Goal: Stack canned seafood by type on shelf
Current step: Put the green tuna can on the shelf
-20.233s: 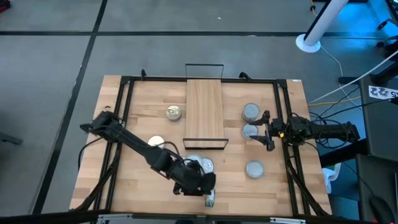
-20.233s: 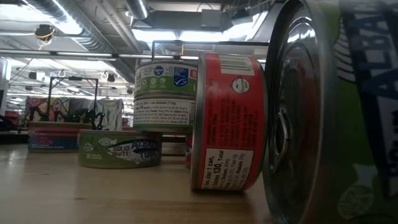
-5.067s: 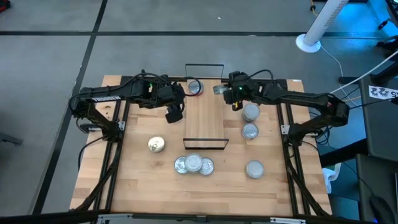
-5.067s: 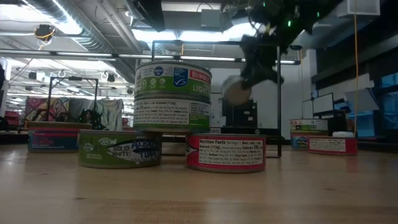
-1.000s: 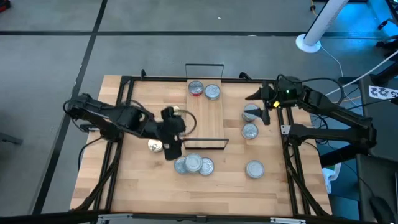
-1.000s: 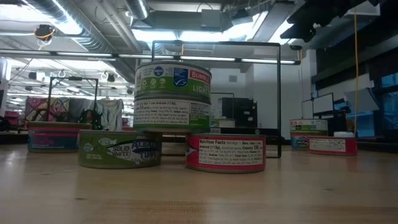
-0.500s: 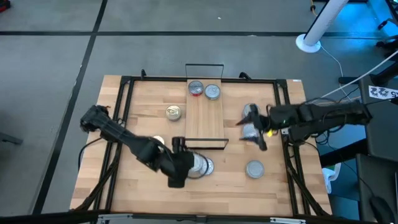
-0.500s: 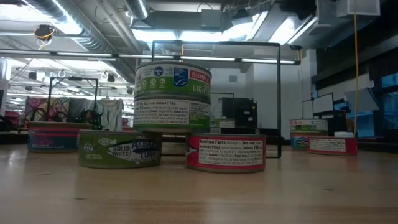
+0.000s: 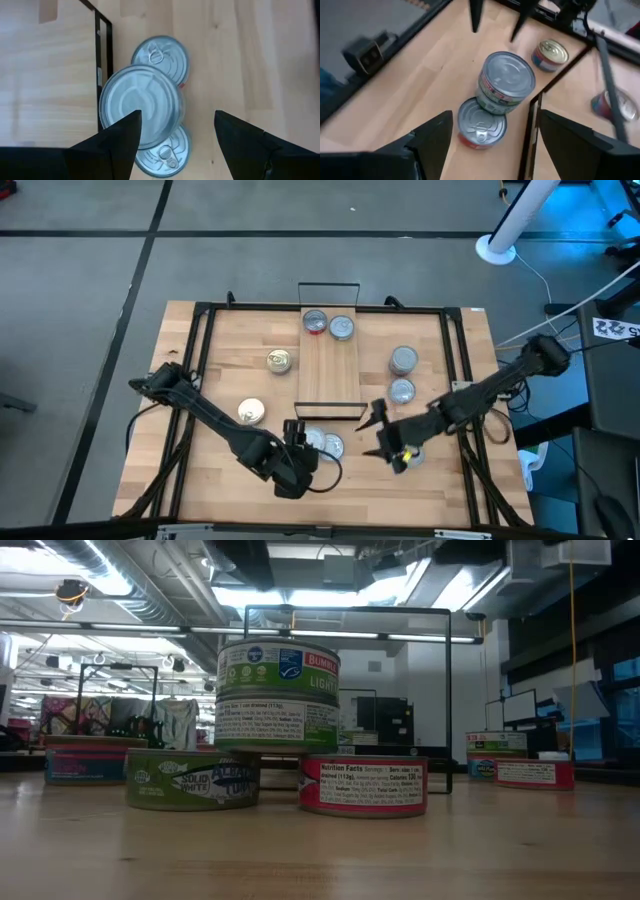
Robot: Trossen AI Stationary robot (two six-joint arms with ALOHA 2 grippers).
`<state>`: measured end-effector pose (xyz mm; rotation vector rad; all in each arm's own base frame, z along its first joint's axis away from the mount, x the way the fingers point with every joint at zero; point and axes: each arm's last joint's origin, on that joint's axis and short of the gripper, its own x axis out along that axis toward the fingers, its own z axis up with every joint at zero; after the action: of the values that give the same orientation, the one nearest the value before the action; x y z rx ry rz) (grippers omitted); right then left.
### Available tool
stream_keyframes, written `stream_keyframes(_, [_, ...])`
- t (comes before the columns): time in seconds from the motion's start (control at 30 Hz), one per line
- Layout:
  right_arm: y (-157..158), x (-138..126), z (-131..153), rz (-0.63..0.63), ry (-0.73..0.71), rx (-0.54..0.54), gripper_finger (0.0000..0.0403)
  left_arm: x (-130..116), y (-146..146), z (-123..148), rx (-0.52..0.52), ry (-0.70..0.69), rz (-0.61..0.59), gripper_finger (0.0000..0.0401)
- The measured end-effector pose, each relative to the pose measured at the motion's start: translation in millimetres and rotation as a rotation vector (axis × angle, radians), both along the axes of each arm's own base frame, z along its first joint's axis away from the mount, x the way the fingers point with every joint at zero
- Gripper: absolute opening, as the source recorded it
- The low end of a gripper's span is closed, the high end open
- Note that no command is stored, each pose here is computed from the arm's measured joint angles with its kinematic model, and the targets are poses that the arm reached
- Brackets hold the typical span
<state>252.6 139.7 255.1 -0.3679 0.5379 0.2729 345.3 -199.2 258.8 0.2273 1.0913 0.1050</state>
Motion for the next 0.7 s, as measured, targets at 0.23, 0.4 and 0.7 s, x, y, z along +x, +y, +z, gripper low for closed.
stream_keyframes(0.23, [24.1,23.3,-36.2,0.001,-0.080,-0.303,0.0293,7.8,-4.3,-23.7,0.074,0.068,-0.071,0.0246])
stream_keyframes(0.4, [29.9,35.8,-56.6,0.001,-0.092,-0.392,0.0293,10.5,-5.3,-33.6,0.102,0.087,-0.067,0.0246])
stream_keyframes(0.7, [35.1,44.9,-77.7,-0.008,-0.084,-0.413,0.0293,12.1,-5.0,-37.5,0.153,0.082,-0.079,0.0245])
